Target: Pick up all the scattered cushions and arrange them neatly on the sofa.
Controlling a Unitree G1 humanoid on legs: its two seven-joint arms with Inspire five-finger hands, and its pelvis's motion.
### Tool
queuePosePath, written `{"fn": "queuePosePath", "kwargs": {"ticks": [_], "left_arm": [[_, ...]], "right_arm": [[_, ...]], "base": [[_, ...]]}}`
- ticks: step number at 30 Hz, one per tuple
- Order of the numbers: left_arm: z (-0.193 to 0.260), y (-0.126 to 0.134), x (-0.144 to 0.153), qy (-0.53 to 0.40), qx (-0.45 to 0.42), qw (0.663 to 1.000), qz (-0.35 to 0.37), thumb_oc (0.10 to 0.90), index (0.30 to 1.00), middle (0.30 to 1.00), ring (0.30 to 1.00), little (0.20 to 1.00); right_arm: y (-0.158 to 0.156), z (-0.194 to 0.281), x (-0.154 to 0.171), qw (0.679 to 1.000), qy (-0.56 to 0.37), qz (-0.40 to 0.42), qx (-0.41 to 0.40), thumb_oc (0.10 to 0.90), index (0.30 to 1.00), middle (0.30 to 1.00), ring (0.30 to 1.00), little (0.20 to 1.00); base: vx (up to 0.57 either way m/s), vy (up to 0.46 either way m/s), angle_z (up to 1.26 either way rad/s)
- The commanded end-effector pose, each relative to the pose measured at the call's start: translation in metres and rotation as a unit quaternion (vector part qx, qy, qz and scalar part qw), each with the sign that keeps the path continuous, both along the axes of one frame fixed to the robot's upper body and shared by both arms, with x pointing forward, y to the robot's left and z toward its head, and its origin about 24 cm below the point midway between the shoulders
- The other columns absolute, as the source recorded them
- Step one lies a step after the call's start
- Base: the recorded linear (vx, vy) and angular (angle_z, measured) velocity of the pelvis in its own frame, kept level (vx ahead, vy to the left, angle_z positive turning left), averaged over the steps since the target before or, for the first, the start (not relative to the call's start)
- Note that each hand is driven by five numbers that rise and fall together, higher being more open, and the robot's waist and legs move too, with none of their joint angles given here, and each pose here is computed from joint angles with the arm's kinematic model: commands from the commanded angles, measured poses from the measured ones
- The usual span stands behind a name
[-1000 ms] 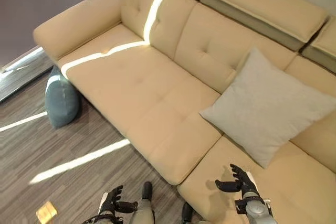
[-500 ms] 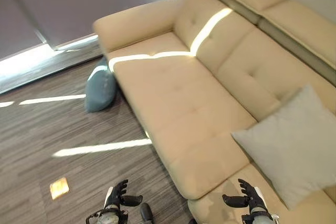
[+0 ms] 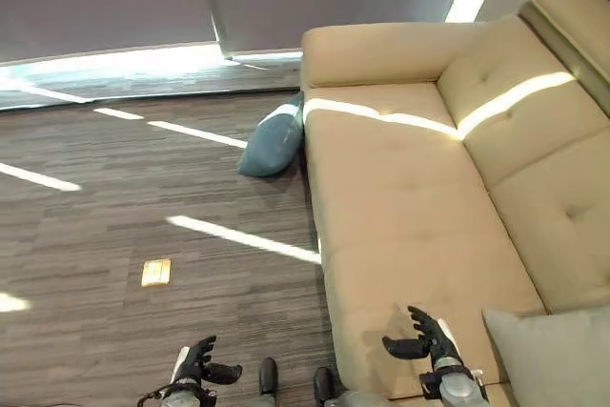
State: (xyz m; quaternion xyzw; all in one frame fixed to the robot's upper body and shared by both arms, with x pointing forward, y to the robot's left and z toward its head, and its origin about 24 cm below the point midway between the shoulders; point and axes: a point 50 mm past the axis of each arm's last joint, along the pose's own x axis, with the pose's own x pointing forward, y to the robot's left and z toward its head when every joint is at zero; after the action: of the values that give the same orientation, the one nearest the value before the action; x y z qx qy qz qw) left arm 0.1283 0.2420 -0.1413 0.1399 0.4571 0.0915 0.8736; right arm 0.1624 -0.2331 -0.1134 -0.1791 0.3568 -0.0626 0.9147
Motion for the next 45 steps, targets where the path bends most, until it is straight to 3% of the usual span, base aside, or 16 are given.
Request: {"fn": "queuePosePath", "kwargs": {"ticks": [1,6,14,21,29,36,45], "left_arm": [[0.01,0.021,0.005,-0.023,0.035,0.999,-0.015,0.8,0.9,0.9,0.9,0.9],[0.004,0.018,-0.009,-0.005,0.028,1.0,0.007,0.8,0.9,0.9,0.9,0.9],[0.008,0.022,-0.003,-0.02,0.028,0.999,0.02,0.8,0.9,0.9,0.9,0.9],[0.007,0.028,-0.007,-0.004,0.035,0.999,0.019,0.8,0.9,0.9,0.9,0.9],[0.016,0.04,0.003,-0.02,0.054,0.998,0.015,0.8,0.9,0.9,0.9,0.9],[0.012,0.039,-0.003,-0.007,0.049,0.999,0.02,0.8,0.9,0.9,0.9,0.9],[0.001,0.018,-0.015,0.015,0.022,1.0,0.003,0.8,0.9,0.9,0.9,0.9]], "right_arm": [[-0.003,0.017,0.019,0.998,-0.063,-0.008,-0.003,0.8,0.9,0.9,0.9,0.9],[-0.009,0.021,0.018,0.997,-0.07,-0.004,-0.015,0.8,0.9,0.9,0.9,0.9],[-0.017,0.022,0.021,0.997,-0.066,-0.01,-0.029,0.8,0.9,0.9,0.9,0.9],[-0.012,0.014,0.015,0.999,-0.041,-0.011,-0.025,0.8,0.9,0.9,0.9,0.9],[0.018,0.011,0.027,0.999,-0.042,0.032,-0.001,0.8,0.9,0.9,0.9,0.9],[0.013,0.011,0.028,0.998,-0.037,0.04,-0.006,0.8,0.9,0.9,0.9,0.9],[-0.005,0.0,-0.006,1.0,0.006,0.016,-0.018,0.8,0.9,0.9,0.9,0.9]], "base": [[0.12,-0.062,0.98],[0.17,-0.065,0.44],[0.11,-0.008,0.44],[0.27,0.141,0.19],[0.22,0.215,0.02],[0.34,0.122,0.04],[0.43,-0.017,0.38]]}}
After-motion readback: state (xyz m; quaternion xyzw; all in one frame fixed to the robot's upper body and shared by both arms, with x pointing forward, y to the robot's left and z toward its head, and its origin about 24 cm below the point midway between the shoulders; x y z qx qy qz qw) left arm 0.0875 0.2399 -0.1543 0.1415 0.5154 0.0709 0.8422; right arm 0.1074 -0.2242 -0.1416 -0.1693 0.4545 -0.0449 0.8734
